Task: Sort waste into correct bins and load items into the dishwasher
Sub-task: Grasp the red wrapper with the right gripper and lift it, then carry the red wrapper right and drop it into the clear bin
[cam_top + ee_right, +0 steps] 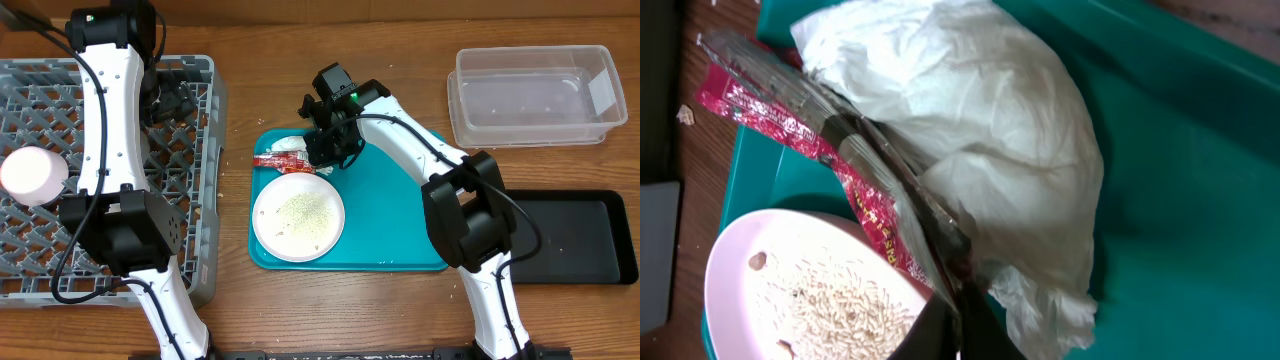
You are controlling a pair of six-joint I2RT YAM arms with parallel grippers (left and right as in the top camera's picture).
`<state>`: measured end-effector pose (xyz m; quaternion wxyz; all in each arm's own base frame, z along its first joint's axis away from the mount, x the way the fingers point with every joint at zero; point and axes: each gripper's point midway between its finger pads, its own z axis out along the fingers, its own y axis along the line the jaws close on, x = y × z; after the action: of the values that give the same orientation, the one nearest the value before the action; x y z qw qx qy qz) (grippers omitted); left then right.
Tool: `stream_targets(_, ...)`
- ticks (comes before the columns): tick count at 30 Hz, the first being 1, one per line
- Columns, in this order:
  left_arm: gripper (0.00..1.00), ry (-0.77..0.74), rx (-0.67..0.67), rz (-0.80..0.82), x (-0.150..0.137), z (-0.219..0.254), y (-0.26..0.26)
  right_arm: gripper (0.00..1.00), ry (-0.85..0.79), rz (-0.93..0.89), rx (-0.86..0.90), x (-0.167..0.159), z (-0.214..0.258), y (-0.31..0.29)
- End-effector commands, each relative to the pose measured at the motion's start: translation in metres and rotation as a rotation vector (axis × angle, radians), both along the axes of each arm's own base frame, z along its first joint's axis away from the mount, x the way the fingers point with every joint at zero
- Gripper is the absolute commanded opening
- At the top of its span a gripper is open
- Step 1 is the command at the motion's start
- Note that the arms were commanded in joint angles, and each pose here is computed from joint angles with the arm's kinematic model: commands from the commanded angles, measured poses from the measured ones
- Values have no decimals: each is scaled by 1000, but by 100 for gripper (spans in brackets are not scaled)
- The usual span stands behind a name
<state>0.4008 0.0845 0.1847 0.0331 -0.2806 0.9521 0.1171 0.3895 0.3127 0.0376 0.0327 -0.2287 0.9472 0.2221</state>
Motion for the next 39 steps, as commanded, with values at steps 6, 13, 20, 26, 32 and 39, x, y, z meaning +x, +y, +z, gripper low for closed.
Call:
stream_targets(6, 100, 6, -1, -13, 1, -2, -1, 4, -90, -67, 61, 15, 66, -9)
stream_targets(13, 100, 6, -1, -13, 1, -2, -1, 4, -186, -175, 153, 21, 145, -25)
stream_targets(20, 100, 6, -1, -13, 1, -2, -1, 4, -247, -301, 297, 27, 220, -63)
stream_targets(26, 100, 6, -1, -13, 1, -2, -1, 4, -192, -678, 324, 61, 237, -151)
stream_targets(32, 100, 6, -1, -13, 1, -2, -1, 4, -122, -1327, 140, 78, 210, -290)
stream_targets(39, 100, 6, -1, -13, 1, -2, -1, 30, -235, -1638, -52, 70, 205, -384)
